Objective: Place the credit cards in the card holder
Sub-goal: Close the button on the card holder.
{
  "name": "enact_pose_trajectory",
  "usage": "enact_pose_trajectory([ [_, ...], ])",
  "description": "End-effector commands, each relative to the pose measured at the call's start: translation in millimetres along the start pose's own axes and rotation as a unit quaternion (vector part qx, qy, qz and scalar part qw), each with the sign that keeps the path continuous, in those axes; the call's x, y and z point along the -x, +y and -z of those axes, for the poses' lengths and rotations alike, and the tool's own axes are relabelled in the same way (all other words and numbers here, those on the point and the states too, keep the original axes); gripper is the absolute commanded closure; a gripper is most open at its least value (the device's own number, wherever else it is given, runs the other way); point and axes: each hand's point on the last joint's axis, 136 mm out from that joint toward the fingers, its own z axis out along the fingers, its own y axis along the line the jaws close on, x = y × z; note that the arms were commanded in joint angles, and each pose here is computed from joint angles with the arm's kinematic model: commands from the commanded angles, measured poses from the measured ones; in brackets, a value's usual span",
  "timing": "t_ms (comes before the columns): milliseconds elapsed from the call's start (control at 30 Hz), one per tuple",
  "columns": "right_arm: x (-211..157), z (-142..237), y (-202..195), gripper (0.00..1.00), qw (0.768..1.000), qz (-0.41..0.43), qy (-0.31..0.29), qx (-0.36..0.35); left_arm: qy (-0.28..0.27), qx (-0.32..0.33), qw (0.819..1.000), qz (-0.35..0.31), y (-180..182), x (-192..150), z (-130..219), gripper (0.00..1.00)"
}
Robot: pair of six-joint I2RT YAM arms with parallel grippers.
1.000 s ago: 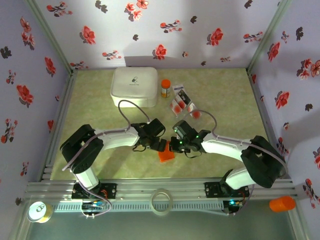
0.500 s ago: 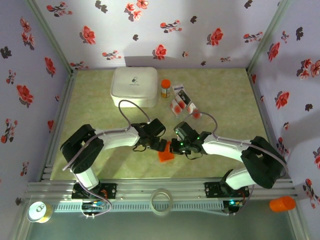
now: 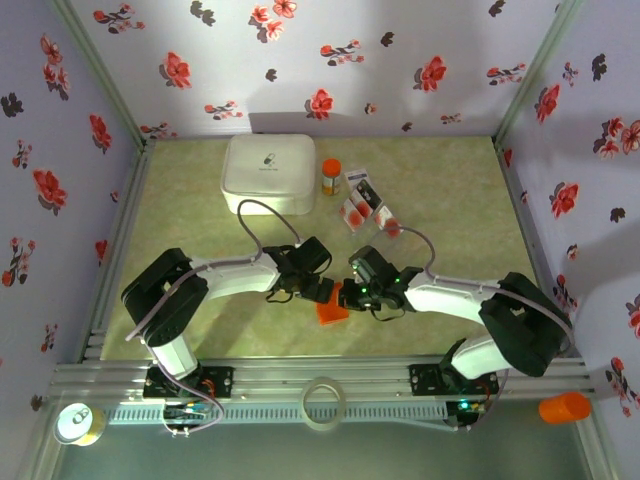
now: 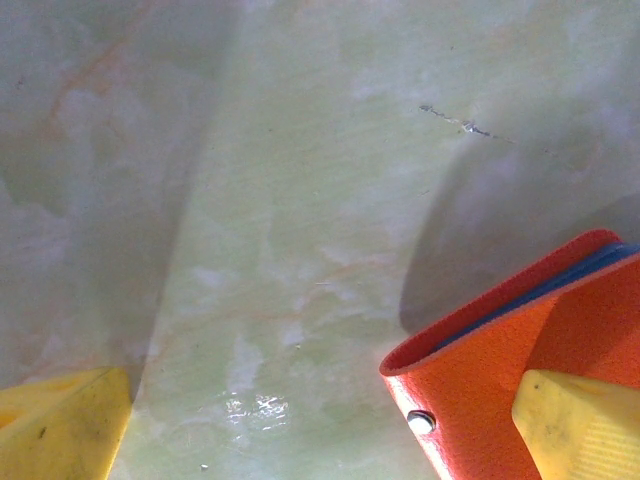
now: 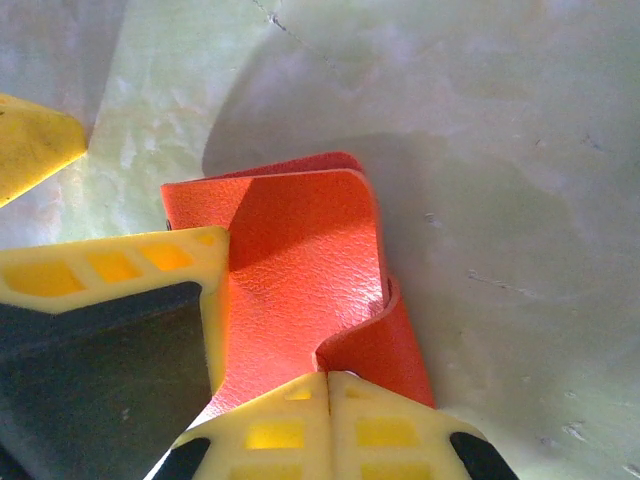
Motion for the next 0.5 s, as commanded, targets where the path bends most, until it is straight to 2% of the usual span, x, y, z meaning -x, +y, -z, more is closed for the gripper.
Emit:
enact_pose_trajectory([
  [0,-38.1,-8.5,-48.1,1.00,0.995,-0.031,0.061,-0.071,0.054,0.032,0.998,-0.013,11.7,-32.4,-24.9,0.00],
  [233,-51.6,-8.4,-74.1,1.00,0.989,-0.061,0.069,-0.112,0.054,0.033,0.998,-0.015,12.4,-32.9,-24.7,0.00],
  [400,-49.5,-8.9,-70.4,1.00,0.991,-0.070,0.063,-0.100,0.052,0.033,0.998,-0.014,11.9,-31.9,-24.5,0.00],
  [467,-41.3,-6.9,-57.7,0.88,0.993,-0.063,0.053,-0.081,0.050,0.031,0.998,-0.014,10.7,-29.9,-23.6,0.00],
])
